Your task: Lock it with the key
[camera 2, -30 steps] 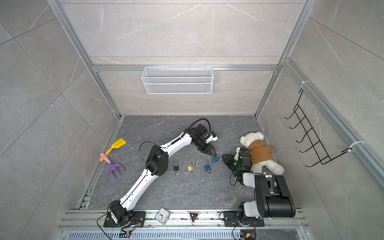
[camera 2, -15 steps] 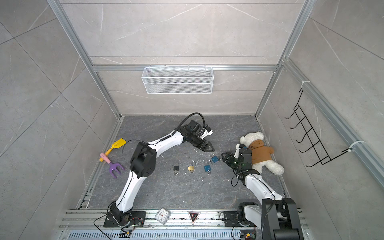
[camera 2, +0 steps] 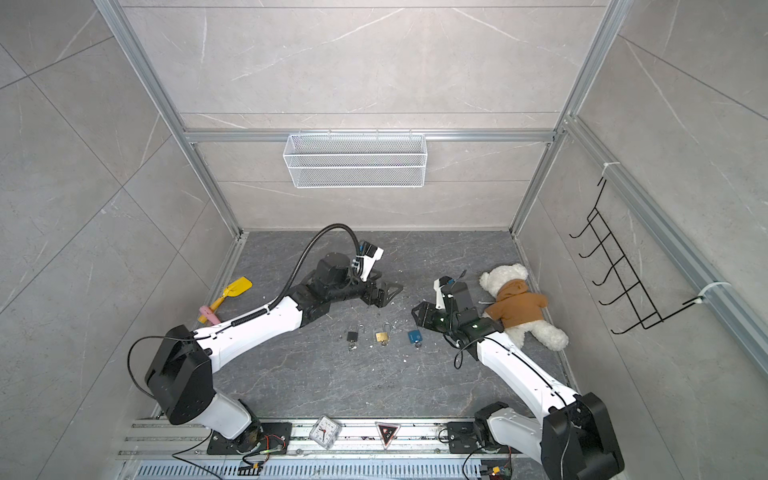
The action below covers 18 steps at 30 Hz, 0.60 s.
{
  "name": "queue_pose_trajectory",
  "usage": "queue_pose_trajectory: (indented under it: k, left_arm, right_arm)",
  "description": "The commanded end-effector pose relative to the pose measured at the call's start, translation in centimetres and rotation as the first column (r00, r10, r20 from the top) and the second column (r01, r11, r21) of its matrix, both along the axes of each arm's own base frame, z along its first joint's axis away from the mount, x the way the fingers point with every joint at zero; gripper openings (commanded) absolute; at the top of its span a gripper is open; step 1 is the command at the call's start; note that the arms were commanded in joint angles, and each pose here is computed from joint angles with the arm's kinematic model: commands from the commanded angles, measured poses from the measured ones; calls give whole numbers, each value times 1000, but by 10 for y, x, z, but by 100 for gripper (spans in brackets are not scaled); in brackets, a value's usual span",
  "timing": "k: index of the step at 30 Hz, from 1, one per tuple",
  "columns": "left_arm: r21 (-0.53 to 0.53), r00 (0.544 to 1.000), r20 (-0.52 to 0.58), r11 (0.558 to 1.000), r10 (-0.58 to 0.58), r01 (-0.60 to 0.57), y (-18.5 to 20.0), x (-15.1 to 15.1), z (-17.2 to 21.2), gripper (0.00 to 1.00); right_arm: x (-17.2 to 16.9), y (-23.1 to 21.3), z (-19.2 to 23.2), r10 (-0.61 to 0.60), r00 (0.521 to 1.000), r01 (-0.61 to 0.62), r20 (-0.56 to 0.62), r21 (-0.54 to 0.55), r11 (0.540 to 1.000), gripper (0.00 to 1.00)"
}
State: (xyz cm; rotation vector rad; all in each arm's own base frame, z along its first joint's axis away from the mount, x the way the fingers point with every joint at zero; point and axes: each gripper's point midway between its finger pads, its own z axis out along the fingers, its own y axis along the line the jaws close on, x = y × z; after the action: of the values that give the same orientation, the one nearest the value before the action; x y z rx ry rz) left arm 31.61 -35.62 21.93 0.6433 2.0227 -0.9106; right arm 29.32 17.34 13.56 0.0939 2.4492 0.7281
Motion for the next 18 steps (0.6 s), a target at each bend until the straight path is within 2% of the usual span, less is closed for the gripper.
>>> queue_pose_trajectory:
  k: [1, 5, 9, 13, 18]
  left_arm:
    - [-38, 978, -19, 978, 207, -207, 30, 10, 14, 99]
    - [11, 985, -84, 988, 153, -153, 43, -19, -2, 99]
    - [-25, 996, -57, 997, 65, -66, 52, -49, -2, 99]
    - [-40, 997, -9, 997, 72, -72, 63, -56, -4, 98]
    - [-21, 997, -17, 997, 75, -75, 62, -53, -13, 98]
  right_arm:
    - [-10, 8, -18, 41, 997, -50, -65, -148, 988, 55]
    - [-16, 20, -34, 81, 992, -100, -94, -221, 970, 56]
    - [-19, 19, -49, 83, 989, -111, -126, -236, 965, 57]
    - [-19, 16, -59, 83, 984, -126, -158, -282, 951, 57]
    - [-16, 2, -77, 51, 979, -127, -198, -393, 911, 59]
